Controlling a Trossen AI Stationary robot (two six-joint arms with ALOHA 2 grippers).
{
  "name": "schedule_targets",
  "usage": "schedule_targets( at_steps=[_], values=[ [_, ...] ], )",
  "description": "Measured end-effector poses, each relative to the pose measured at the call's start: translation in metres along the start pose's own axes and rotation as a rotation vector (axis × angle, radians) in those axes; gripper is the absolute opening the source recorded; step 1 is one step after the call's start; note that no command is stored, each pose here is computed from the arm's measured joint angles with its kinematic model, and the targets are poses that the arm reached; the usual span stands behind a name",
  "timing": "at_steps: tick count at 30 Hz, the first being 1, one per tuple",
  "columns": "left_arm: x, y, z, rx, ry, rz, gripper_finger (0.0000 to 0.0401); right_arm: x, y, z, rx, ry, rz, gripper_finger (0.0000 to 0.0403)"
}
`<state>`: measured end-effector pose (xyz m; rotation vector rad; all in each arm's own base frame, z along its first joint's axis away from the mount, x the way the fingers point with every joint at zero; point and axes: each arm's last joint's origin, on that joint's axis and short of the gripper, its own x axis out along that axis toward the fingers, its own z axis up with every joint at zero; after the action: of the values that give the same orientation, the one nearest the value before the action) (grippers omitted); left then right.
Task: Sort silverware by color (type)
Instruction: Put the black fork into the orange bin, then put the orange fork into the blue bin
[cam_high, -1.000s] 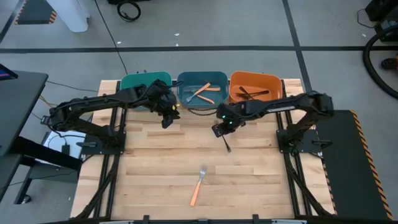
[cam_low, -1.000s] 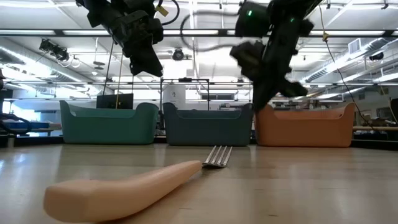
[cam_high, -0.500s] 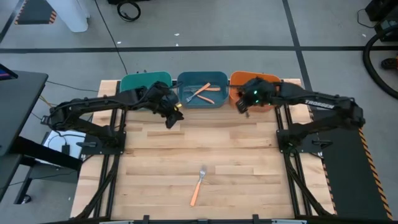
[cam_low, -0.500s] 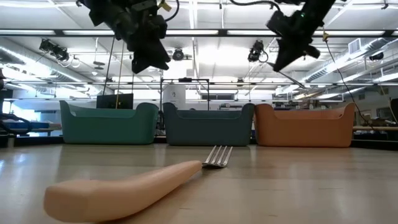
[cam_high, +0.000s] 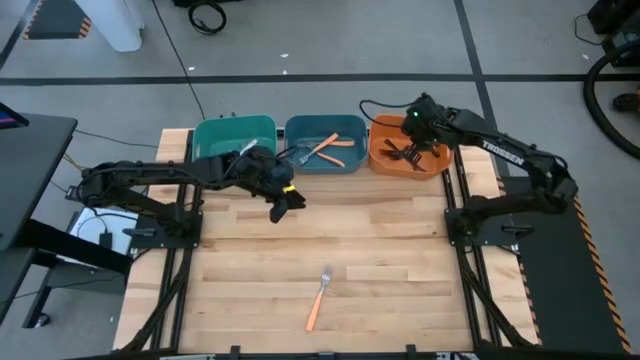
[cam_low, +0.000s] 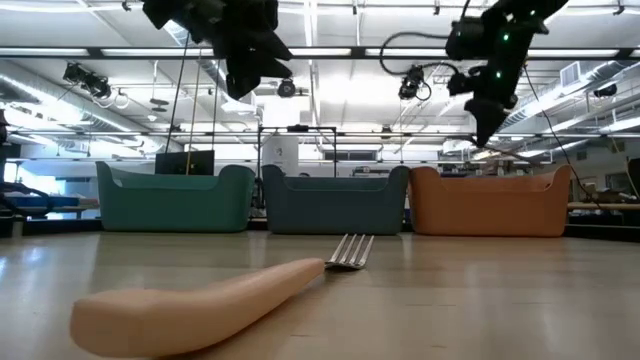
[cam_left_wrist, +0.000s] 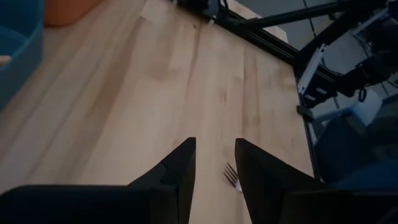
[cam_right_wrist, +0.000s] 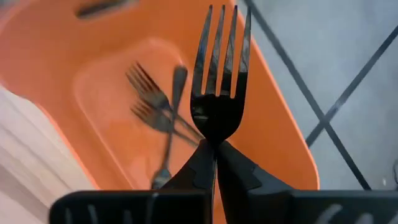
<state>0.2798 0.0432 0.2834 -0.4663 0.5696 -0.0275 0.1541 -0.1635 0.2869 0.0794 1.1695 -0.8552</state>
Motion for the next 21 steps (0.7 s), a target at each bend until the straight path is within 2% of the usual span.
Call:
schedule_targets(
  at_steps=[7, 12, 15, 21],
  values=[
    [0.004, -0.011, -0.005, -0.030, 0.019, -0.020, 0.0121, 0.023, 0.001, 0.002, -0.078, 0.111, -0.013, 0.0069],
    [0.012, -0.014, -0.009, -0.130, 0.034, 0.007, 0.0121, 0.031, 0.003, 0.004, -0.117, 0.144, -0.032, 0.0092],
    [0.022, -0.016, -0.014, -0.204, 0.065, 0.010, 0.0121, 0.029, 0.002, 0.003, -0.123, 0.157, -0.089, 0.0097],
    [0.047, -0.033, -0.028, -0.260, 0.121, -0.039, 0.0121, 0.013, -0.002, -0.002, -0.122, 0.147, -0.171, 0.0097]
  ],
)
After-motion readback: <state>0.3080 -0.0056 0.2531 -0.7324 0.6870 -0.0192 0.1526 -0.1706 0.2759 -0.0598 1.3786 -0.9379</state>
